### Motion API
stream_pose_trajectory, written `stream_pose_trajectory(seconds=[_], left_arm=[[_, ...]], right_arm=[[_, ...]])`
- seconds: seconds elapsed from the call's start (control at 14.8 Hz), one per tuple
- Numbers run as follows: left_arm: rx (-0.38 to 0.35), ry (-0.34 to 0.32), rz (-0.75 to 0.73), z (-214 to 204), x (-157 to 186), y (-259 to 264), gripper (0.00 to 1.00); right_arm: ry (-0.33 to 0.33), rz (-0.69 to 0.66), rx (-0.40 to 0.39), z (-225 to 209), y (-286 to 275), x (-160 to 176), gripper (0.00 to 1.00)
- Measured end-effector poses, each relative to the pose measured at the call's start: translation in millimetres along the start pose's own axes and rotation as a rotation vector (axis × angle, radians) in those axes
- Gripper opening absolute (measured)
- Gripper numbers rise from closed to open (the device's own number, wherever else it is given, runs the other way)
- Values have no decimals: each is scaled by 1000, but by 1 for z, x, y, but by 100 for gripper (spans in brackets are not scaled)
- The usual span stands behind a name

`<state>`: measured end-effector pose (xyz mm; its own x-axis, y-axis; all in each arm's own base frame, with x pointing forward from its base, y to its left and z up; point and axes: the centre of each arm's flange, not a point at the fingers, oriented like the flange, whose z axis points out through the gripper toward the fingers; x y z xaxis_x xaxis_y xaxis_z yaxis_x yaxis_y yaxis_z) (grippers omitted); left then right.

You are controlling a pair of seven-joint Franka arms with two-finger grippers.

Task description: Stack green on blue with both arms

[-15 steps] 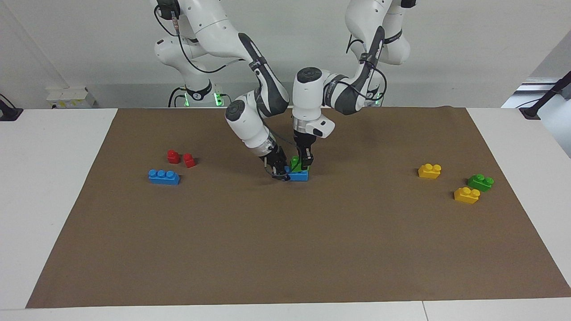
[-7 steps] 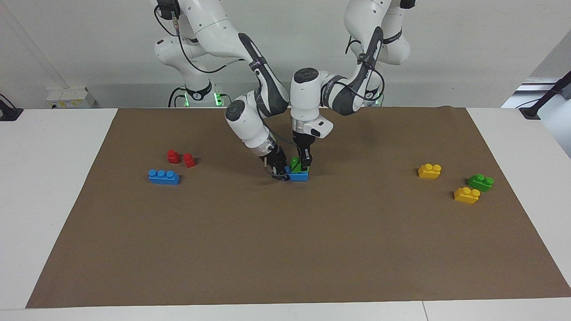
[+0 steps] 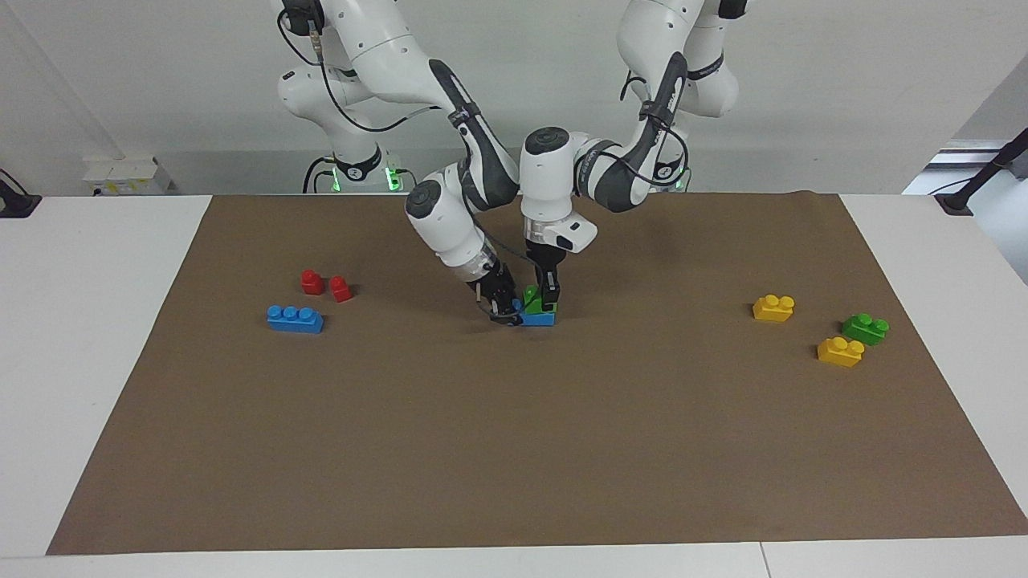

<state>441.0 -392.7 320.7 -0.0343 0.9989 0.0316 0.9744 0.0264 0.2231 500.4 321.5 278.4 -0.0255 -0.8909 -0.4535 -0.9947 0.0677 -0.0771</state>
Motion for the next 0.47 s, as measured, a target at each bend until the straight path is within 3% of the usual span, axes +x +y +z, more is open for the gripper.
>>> stream_pose_trajectory(seconds=[0.13,0.47], left_arm=[[-9,-4,-4,-6,0,4,100],[-22,20,-7,-29,16,19,100]], right_arm=[[0,1,0,0,0,0,34],[0,2,0,0,0,0,34]])
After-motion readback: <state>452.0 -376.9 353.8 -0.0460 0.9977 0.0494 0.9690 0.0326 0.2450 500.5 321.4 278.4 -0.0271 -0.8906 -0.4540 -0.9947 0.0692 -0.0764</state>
